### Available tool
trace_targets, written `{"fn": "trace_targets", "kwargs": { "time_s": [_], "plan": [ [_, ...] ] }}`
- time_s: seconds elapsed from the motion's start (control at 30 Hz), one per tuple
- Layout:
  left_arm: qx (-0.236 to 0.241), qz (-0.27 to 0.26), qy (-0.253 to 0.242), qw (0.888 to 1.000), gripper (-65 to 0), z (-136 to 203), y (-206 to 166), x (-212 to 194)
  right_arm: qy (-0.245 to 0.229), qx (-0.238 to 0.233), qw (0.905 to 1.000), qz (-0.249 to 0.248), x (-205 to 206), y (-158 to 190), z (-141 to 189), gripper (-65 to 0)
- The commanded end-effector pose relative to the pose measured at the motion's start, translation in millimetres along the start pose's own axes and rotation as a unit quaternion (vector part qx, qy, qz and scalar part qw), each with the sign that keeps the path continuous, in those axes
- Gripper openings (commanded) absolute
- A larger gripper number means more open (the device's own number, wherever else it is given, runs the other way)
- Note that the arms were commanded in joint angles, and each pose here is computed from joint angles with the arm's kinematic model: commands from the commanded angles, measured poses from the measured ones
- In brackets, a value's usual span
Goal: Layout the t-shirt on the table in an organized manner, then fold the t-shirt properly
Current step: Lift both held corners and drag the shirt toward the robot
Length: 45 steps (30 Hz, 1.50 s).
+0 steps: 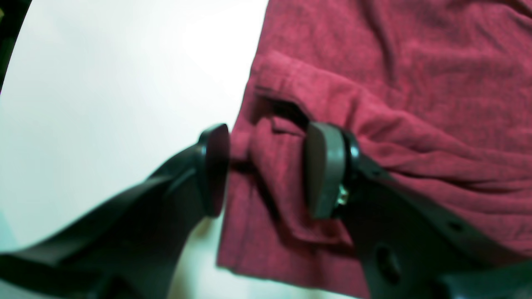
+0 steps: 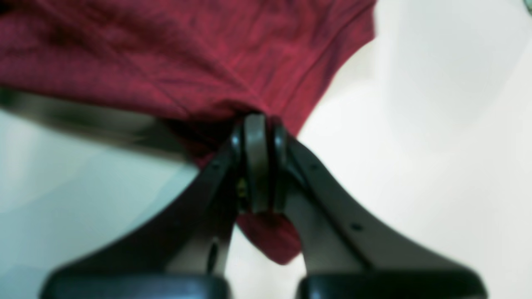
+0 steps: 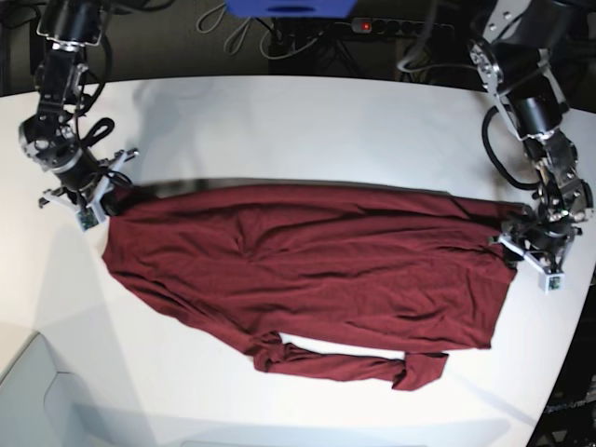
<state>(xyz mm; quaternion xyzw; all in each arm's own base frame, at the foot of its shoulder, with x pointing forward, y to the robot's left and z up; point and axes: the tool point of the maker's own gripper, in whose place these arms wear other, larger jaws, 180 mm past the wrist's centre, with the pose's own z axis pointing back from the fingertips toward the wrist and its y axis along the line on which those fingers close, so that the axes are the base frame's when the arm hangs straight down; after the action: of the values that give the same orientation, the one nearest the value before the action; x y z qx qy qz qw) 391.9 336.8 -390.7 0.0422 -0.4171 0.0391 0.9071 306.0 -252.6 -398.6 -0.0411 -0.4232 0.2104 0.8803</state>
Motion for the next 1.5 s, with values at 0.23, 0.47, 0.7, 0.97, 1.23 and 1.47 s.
{"fn": "trace_targets", "kwargs": {
  "time_s": [0.23, 0.47, 0.7, 0.97, 1.23, 1.47],
  "plan": [
    [0.021, 0.037, -0.052, 0.998, -20.0, 10, 18, 29, -0.024, -0.006, 0.9997, -0.003, 13, -4, 1, -65.0],
    [0.021, 0.082, -0.039, 0.996, -13.9, 16, 25, -6, -0.025, -0.004, 0.9996, -0.007, 14, 0, 0, -65.0],
    [-0.011, 0.14, -0.05, 0.989, -13.9, 18, 15, -21, -0.027, 0.001, 0.9995, -0.015, 14, 7, -2, -65.0],
    [-0.027, 0.163, -0.016, 0.986, -15.2, 8, 0, -48, -0.025, 0.002, 0.9995, -0.018, 13, 9, -3, -65.0],
    [-0.025, 0.173, 0.008, 0.985, -53.0, 4, 3, -67, -0.025, -0.001, 0.9996, -0.016, 13, 6, -1, -65.0],
    [-0.009, 0.159, 0.013, 0.987, -64.6, 13, 24, -71, -0.012, 0.006, 0.9998, -0.016, -1, 13, 3, -65.0]
  ]
}}
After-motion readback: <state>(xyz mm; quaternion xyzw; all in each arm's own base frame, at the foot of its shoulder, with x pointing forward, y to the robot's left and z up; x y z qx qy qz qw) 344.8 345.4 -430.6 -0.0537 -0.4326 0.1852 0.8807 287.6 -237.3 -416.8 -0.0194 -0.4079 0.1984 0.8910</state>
